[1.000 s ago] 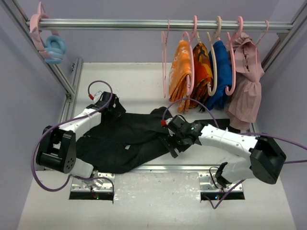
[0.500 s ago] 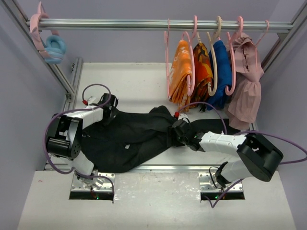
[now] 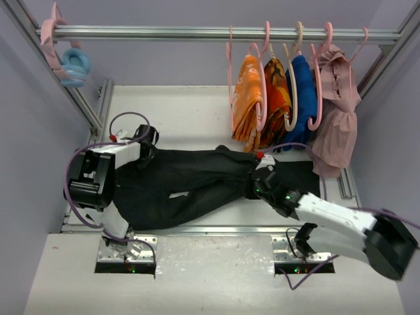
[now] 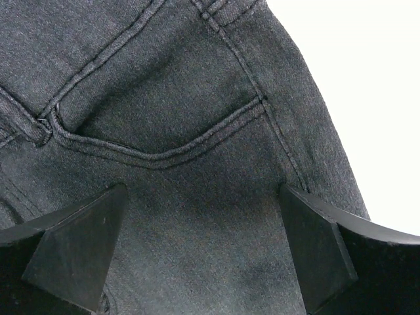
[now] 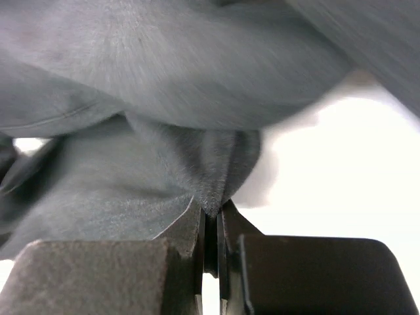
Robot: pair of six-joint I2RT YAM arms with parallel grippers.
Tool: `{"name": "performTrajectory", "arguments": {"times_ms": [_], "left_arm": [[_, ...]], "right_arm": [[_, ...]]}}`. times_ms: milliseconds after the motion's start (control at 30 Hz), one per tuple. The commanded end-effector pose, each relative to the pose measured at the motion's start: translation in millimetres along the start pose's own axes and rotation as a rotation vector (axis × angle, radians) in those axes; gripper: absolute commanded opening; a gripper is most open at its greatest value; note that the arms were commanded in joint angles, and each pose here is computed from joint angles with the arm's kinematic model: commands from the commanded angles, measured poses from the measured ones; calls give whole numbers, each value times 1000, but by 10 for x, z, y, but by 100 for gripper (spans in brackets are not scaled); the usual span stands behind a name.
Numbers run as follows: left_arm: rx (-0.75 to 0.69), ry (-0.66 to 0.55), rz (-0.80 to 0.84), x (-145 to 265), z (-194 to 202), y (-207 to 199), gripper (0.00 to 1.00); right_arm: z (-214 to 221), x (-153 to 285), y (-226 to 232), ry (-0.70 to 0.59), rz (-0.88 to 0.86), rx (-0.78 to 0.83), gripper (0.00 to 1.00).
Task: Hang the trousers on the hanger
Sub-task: Flatten out the trousers at the center of the board.
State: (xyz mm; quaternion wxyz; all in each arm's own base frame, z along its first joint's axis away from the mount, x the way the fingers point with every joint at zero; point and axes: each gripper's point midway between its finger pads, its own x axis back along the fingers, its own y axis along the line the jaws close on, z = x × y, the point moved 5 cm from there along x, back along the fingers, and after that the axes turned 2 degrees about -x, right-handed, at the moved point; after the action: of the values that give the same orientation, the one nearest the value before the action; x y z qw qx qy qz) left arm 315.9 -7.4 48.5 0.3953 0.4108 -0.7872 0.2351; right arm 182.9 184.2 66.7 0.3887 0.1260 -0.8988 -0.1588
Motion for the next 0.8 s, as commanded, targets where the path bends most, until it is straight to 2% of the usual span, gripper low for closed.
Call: {"name": "performTrajectory", "arguments": {"times_ms": [0, 133, 233, 367, 433, 467, 500, 600, 733, 767], "left_arm": [[40, -12, -46, -165, -111, 43, 100], [49, 6, -52, -191, -115, 7, 100], [44, 20, -58, -203, -110, -20, 100], [37, 15, -80, -197, -159, -46, 100], [40, 3, -92, -168, -203, -30, 100], [39, 0, -98, -156, -214, -12, 100], [41, -6, -92, -132, -237, -17, 100], [38, -23, -74, -46, -295, 13, 100], [10, -29, -51, 8, -342, 30, 100], [3, -26, -44, 26, -339, 37, 100]], "right_arm": [[-330, 603, -236, -142, 138, -24, 0], [-483, 1198, -254, -121, 118, 14, 0], [-431, 1354, -211, -54, 73, 18, 0], [-230, 1370, 71, 125, -150, 97, 0], [-79, 1385, 310, 291, -340, 195, 9], [-19, 1465, 420, 371, -451, 246, 17], [-21, 1442, 413, 388, -433, 254, 36], [-154, 1410, 341, 278, -367, 289, 62], [-400, 1624, 390, 151, -381, 303, 65], [-494, 1612, 333, 102, -309, 298, 66]]}}
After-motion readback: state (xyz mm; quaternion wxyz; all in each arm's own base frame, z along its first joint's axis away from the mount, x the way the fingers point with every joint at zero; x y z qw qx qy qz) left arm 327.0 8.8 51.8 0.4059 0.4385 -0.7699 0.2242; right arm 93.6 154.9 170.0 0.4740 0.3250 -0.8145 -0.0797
